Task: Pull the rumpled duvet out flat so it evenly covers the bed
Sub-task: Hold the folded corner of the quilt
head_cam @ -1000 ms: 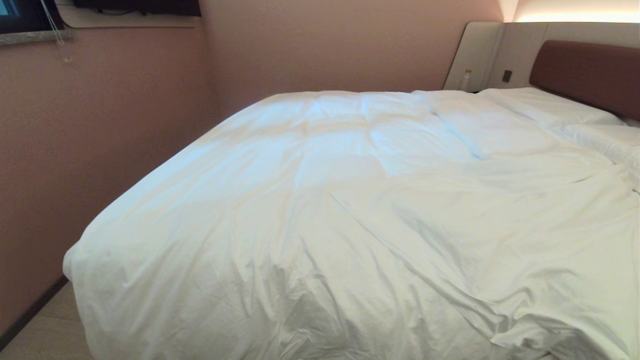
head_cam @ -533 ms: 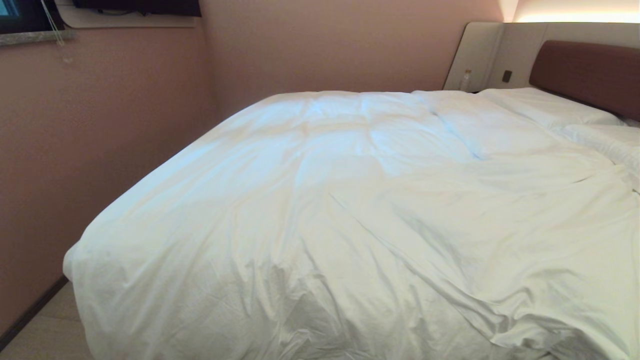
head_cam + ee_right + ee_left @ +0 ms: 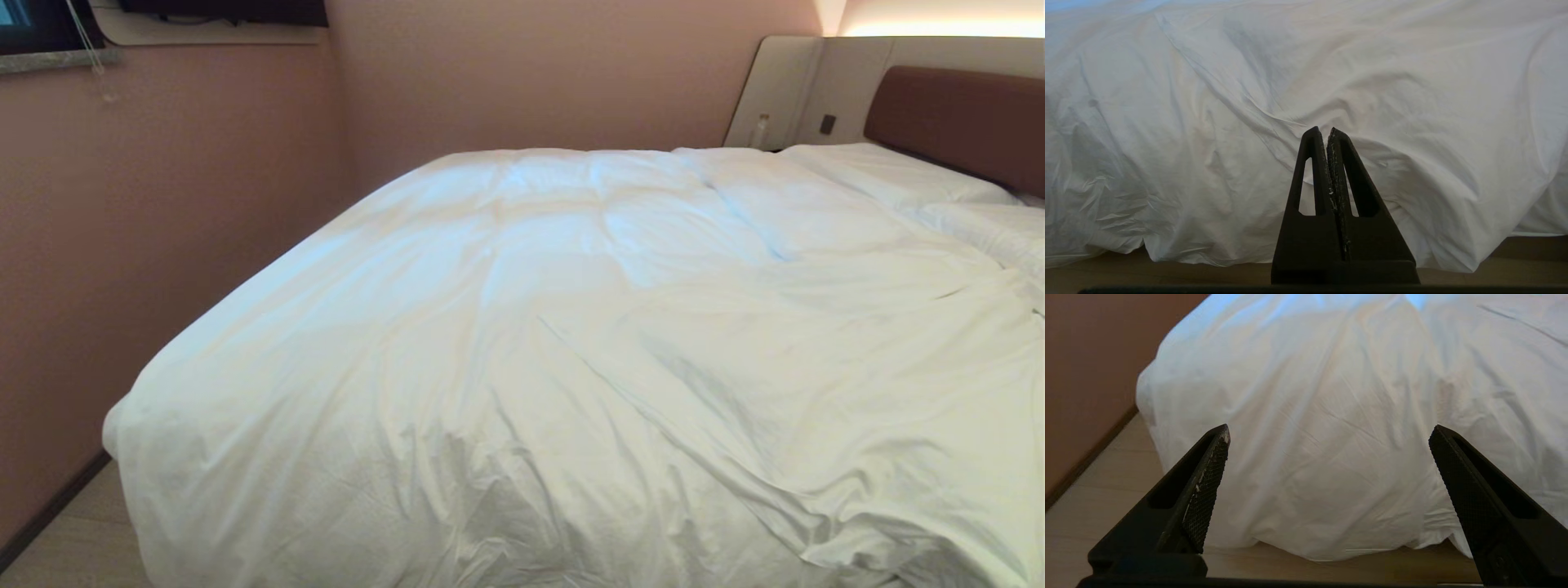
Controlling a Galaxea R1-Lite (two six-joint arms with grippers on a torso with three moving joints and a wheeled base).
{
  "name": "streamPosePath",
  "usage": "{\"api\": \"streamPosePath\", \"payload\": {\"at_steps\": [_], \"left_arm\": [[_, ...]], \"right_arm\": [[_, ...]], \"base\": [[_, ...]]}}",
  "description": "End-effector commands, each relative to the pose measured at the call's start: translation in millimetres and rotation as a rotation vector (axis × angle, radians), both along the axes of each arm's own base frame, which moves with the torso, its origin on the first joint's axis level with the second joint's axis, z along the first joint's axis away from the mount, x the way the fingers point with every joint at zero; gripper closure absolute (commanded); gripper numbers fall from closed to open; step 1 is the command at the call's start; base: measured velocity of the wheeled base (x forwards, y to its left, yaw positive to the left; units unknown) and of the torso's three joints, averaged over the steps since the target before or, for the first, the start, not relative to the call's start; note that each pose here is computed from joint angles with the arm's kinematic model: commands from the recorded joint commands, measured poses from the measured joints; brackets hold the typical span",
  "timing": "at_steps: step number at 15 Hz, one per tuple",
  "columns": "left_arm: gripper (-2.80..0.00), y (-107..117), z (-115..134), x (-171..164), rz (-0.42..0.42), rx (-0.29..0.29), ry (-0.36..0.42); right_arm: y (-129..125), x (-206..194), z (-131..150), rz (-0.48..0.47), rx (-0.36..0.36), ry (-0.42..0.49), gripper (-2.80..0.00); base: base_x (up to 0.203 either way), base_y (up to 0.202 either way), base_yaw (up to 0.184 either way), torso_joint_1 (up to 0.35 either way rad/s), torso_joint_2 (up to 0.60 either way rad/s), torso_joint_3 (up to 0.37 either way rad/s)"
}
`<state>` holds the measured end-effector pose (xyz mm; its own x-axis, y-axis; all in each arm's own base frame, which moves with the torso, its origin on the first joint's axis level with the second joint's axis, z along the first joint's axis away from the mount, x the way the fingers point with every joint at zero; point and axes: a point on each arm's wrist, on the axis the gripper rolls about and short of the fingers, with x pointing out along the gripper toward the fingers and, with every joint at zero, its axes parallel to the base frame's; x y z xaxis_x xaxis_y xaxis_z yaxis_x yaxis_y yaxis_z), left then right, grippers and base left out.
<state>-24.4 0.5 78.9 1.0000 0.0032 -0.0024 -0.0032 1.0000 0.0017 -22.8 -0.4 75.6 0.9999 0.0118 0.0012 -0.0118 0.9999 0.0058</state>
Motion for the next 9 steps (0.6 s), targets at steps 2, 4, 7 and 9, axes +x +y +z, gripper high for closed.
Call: {"api": "streamPosePath", "payload": {"at_steps": [2, 4, 7, 9], "left_arm": [[-2.8, 0.0, -3.9, 1.1, 0.001, 0.003, 0.013], [-2.8, 0.0, -3.8, 1.1, 0.001, -0.005, 0.011], [-2.8, 0.2, -4.0, 1.3, 0.008, -0.008, 0.008], [-2.8, 0.2, -2.8, 1.6, 0.008, -0.016, -0.009]], "right_arm": [[0.0, 0.0, 0.0, 0.001, 0.0, 0.0, 0.0], [0.0, 0.0, 0.0, 0.001, 0.0, 0.0, 0.0], [0.0, 0.0, 0.0, 0.001, 0.0, 0.0, 0.0], [0.0, 0.0, 0.0, 0.001, 0.0, 0.0, 0.0]], "base": [[0.0, 0.0, 0.0, 0.0, 0.0, 0.0], [0.0, 0.0, 0.0, 0.0, 0.0, 0.0], [0.0, 0.0, 0.0, 0.0, 0.0, 0.0], [0.0, 0.0, 0.0, 0.0, 0.0, 0.0]]}}
